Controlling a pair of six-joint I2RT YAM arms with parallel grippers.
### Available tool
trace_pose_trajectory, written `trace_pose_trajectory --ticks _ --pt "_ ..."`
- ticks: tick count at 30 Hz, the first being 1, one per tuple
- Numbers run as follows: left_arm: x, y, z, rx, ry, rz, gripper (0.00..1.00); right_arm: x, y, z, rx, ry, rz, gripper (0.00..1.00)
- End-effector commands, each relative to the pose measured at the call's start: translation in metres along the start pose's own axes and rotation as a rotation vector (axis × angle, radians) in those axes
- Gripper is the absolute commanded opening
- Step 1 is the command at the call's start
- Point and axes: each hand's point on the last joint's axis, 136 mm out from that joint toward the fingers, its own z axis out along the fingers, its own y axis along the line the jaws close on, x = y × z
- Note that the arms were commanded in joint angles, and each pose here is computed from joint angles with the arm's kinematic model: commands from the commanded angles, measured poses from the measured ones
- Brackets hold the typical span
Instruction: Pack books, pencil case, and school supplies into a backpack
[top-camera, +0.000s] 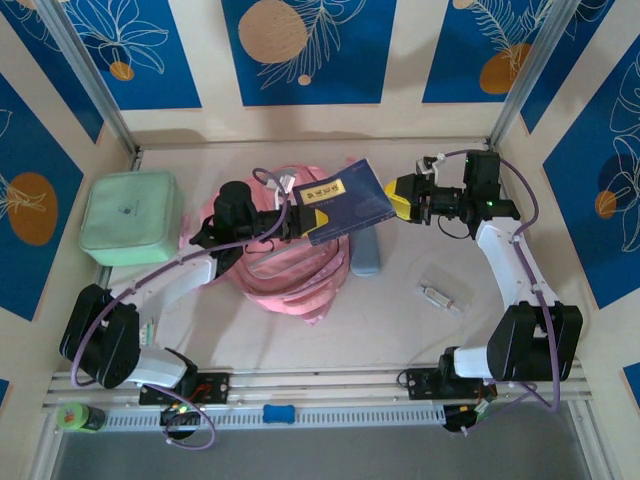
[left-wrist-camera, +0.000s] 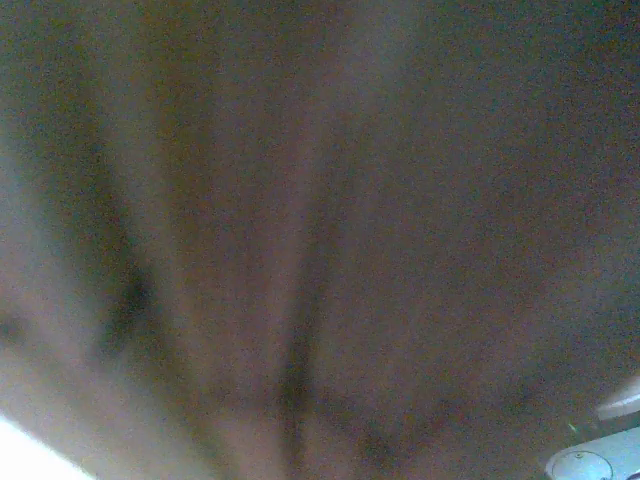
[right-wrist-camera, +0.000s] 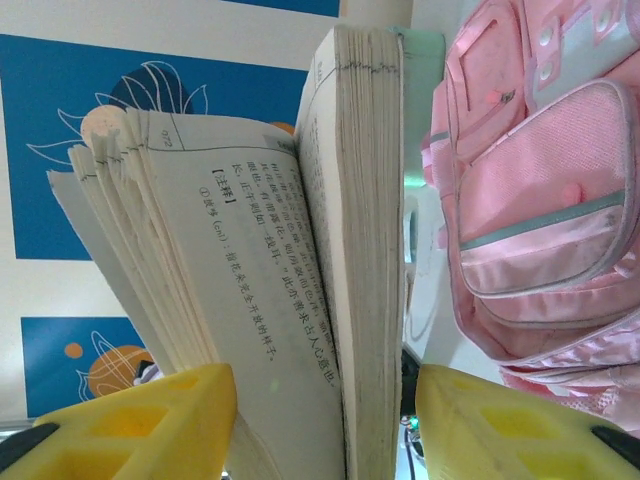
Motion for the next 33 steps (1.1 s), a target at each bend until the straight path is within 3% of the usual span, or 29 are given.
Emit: trace_pose_trajectory --ticks 1,6,14,18,23,33 --pt "0.002 -0.018 0.004 0.023 0.030 0.067 0.00 0.007 0.013 -0.010 -0.031 -0.002 -0.007 0.58" --pt "0.000 -0.014 0.004 -0.003 0.018 0.070 0.00 -0.002 0.010 -0.037 -0.015 -0.102 0.029 0.63" --pt "-0.005 -0.032 0.009 0.049 0.014 0.083 0.00 -0.002 -0.016 -0.022 0.065 -0.069 0.083 0.75" --pt "-0.001 -0.036 0.015 0.061 0.032 0.089 0.00 0.005 -0.004 0.000 0.013 0.024 0.057 0.75" --pt "-0.002 -0.033 0.016 0.046 0.032 0.086 0.00 0.005 0.009 0.001 -0.043 0.032 0.026 0.65" --pt "-0.003 -0.026 0.020 0.032 0.043 0.071 0.00 0.002 0.003 -0.001 -0.050 0.033 0.044 0.20"
